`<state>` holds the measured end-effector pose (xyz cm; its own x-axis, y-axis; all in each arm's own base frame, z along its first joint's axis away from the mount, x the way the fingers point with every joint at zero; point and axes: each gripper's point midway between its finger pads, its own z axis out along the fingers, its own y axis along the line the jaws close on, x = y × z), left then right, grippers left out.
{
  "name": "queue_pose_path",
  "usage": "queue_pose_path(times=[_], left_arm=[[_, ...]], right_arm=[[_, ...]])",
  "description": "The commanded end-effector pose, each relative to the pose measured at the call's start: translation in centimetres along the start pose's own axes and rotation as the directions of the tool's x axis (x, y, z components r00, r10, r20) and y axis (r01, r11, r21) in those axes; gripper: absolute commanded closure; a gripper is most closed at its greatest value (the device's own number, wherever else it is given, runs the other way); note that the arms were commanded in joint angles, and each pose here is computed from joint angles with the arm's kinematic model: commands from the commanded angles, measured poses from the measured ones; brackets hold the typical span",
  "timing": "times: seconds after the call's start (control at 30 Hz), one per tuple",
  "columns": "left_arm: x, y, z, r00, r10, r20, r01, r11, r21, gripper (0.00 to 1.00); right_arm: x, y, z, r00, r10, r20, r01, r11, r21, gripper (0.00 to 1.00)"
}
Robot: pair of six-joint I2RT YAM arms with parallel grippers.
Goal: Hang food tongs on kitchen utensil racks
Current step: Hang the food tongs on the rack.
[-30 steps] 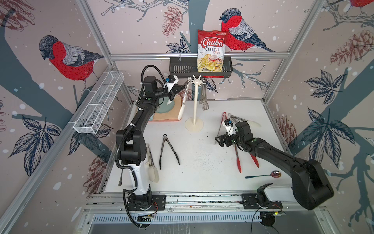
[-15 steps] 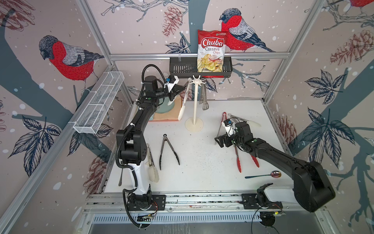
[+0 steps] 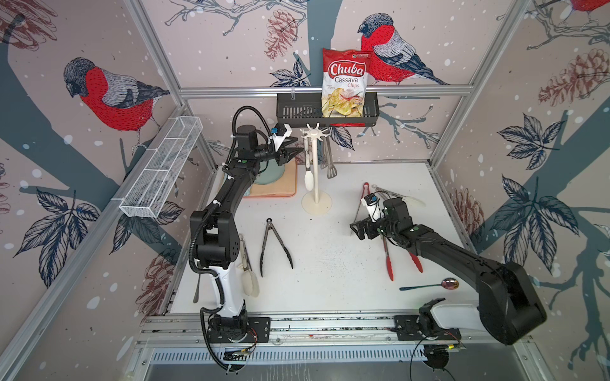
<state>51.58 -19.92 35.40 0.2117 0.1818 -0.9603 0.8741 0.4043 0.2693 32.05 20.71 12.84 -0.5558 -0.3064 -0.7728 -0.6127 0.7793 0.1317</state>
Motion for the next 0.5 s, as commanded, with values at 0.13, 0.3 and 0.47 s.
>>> queue_pose_path(times=[0.13, 0.3, 0.47], left_arm=[[-2.0, 1.0, -0.3, 0.999, 0.030, 0.041, -0.028, 0.998, -0.050, 0.17], [-2.2, 1.3, -0.6, 0.999, 0.023, 0.032, -0.020, 0.996, -0.082, 0.01], [-2.8, 1.9, -2.2, 0.999, 0.009, 0.052, -0.001, 0.989, -0.149, 0.01]], right_arm=[[-1.2, -0.2, -0.4, 1.000, -0.006, 0.030, 0.005, 1.000, 0.016, 0.00], [-1.8, -0.5, -0.7, 0.999, 0.003, 0.047, -0.004, 1.000, 0.025, 0.00], [-2.6, -0.9, -1.3, 0.996, 0.040, 0.077, -0.042, 0.999, 0.027, 0.00]])
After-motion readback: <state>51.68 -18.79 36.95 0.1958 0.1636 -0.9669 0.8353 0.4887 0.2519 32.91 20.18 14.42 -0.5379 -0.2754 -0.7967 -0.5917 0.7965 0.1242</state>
